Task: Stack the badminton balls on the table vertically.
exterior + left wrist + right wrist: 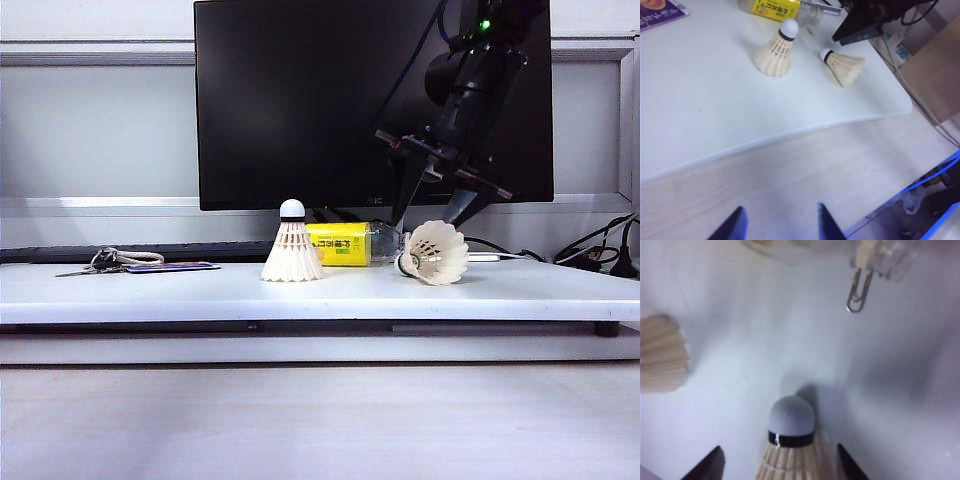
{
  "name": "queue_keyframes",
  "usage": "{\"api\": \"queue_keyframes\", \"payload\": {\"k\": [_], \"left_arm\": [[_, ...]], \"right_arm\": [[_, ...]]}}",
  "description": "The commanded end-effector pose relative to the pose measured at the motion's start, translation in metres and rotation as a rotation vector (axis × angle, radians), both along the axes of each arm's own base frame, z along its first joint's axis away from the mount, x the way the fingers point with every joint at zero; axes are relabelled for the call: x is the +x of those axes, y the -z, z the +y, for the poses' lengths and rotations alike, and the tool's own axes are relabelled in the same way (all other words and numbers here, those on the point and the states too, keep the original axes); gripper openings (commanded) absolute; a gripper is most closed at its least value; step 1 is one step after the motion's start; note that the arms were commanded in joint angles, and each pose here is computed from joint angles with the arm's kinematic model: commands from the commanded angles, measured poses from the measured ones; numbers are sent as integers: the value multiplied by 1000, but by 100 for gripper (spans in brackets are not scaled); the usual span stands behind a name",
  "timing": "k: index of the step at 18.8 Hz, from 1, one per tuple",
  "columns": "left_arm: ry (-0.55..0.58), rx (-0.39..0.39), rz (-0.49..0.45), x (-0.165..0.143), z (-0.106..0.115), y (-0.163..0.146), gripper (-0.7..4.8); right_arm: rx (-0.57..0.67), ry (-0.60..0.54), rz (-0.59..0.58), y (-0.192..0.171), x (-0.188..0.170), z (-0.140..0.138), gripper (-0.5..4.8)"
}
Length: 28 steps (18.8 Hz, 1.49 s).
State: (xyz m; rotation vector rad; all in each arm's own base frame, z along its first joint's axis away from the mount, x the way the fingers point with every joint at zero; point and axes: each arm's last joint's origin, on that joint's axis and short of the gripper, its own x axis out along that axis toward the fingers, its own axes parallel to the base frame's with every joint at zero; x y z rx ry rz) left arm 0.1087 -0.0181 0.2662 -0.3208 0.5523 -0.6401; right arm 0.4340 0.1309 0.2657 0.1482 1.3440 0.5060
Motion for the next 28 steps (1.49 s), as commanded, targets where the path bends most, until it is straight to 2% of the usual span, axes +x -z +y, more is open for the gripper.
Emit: {"api": "queue_keyframes", "payload": {"k": [1, 6, 9, 12, 28], "left_arm": [[13, 8, -33, 0, 0, -3, 192], [13, 10, -35, 0, 0, -3, 193], [11, 11, -35, 0, 0, -3, 192], [11, 11, -36, 0, 0, -3, 192], [4, 15, -46, 1, 0, -4, 192]], "right_arm": [[29, -27, 2, 4, 2, 7, 276], [12, -58, 19, 14, 1, 19, 276], [-80, -62, -5, 15, 0, 20, 276], [-110, -62, -4, 16, -1, 19, 276], [-87, -91, 0, 15, -7, 37, 274]]}}
